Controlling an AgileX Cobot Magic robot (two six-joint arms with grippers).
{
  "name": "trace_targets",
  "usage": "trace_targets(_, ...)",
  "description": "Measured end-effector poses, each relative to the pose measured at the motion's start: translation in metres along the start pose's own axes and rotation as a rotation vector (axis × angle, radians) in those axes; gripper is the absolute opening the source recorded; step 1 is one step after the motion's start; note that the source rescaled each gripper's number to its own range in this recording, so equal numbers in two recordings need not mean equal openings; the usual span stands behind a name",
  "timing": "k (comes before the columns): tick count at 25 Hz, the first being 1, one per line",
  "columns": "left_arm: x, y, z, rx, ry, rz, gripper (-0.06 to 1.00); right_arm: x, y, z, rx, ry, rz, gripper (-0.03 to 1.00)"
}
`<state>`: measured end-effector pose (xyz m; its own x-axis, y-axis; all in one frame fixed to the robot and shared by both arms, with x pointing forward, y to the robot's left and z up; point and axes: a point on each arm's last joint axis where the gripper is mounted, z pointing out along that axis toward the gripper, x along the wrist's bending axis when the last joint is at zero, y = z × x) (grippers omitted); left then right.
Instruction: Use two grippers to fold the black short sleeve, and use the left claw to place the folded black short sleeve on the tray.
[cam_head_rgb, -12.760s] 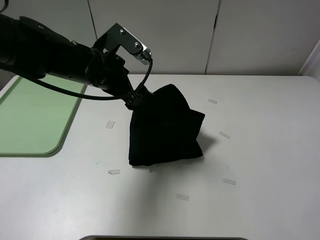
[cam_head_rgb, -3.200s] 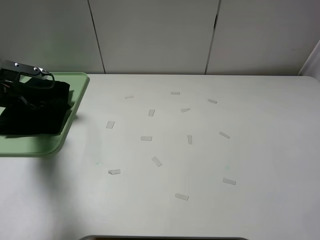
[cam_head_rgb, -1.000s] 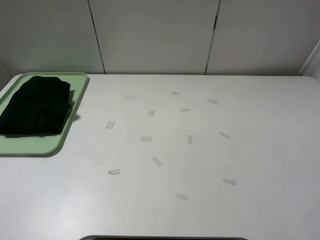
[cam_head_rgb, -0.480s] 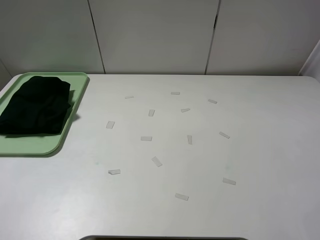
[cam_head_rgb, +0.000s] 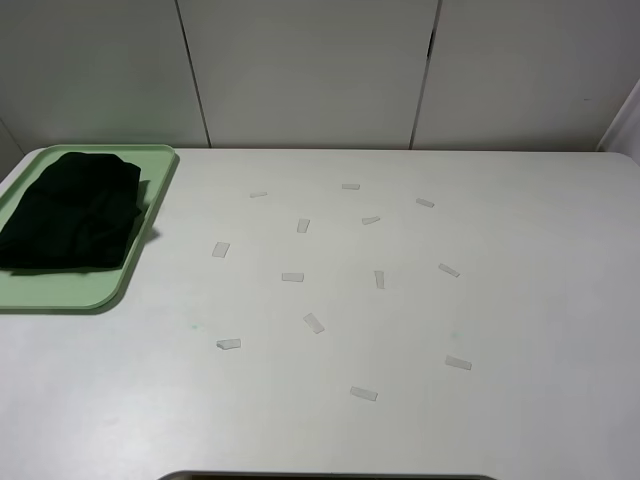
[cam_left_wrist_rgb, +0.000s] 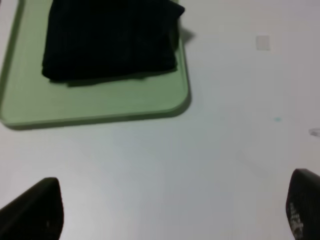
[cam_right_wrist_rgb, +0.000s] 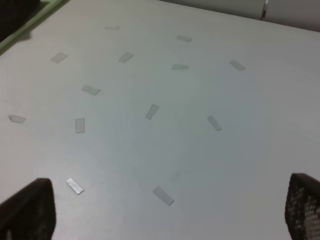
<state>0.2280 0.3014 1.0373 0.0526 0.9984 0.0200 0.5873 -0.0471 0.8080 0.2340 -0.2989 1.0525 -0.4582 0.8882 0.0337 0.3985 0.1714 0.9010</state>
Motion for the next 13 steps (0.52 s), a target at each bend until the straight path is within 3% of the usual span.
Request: trace_targets(13,0.0007,0.0000,0.0000,-0.001,-0.023,0.018,0.88,0.0000,0.0000,0.0000,0.000,0.000,0.000,1.00)
